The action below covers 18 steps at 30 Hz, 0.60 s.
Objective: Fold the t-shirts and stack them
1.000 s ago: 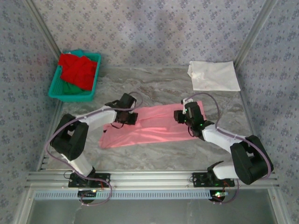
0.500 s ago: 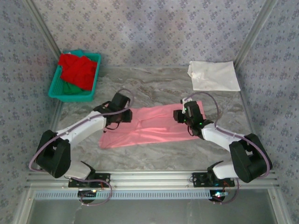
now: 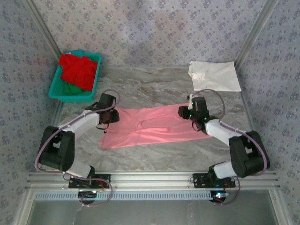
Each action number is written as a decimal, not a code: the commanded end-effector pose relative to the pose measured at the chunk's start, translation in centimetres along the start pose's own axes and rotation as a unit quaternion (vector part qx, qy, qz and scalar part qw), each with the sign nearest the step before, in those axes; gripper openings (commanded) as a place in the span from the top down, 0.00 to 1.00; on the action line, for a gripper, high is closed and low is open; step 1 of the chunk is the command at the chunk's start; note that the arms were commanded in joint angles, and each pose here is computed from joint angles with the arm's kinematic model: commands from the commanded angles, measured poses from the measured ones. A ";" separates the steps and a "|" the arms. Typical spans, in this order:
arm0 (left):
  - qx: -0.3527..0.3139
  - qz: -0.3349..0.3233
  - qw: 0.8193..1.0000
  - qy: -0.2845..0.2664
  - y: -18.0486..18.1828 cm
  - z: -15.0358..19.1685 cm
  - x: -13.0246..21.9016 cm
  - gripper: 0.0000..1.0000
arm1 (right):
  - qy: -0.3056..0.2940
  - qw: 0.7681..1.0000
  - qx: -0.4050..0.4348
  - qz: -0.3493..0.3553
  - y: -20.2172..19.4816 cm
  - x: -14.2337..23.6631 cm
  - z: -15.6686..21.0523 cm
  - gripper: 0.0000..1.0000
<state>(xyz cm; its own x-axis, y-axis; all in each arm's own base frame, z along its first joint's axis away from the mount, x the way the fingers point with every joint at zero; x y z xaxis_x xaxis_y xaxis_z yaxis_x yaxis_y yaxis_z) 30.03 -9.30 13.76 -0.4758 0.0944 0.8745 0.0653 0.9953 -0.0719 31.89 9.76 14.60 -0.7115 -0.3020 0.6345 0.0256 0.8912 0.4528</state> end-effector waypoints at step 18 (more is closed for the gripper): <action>0.134 -0.006 0.991 0.019 4.6 -2.5 -6.0 0.90 | 0.175 0.955 -0.162 0.175 -6.8 -6.8 -2.2 0.77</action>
<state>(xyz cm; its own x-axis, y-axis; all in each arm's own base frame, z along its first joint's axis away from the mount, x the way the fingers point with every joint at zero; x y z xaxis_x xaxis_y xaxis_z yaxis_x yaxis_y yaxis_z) 36.28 -6.27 9.57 -0.4515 0.1015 0.8865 -0.1133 0.9789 -0.1698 38.79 6.31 9.57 -0.3925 -0.1851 0.9009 0.3775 0.8608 0.3414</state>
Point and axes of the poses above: each hand's point on the last joint's axis, 136 mm out from that joint toward the fingers, its own x axis back along the fingers, its own y axis along the line the jaws close on, z = x × y, the point moved 8 cm from there along x, back along the fingers, and after that the axes turned 12 degrees about -x, right-handed, at the moved point
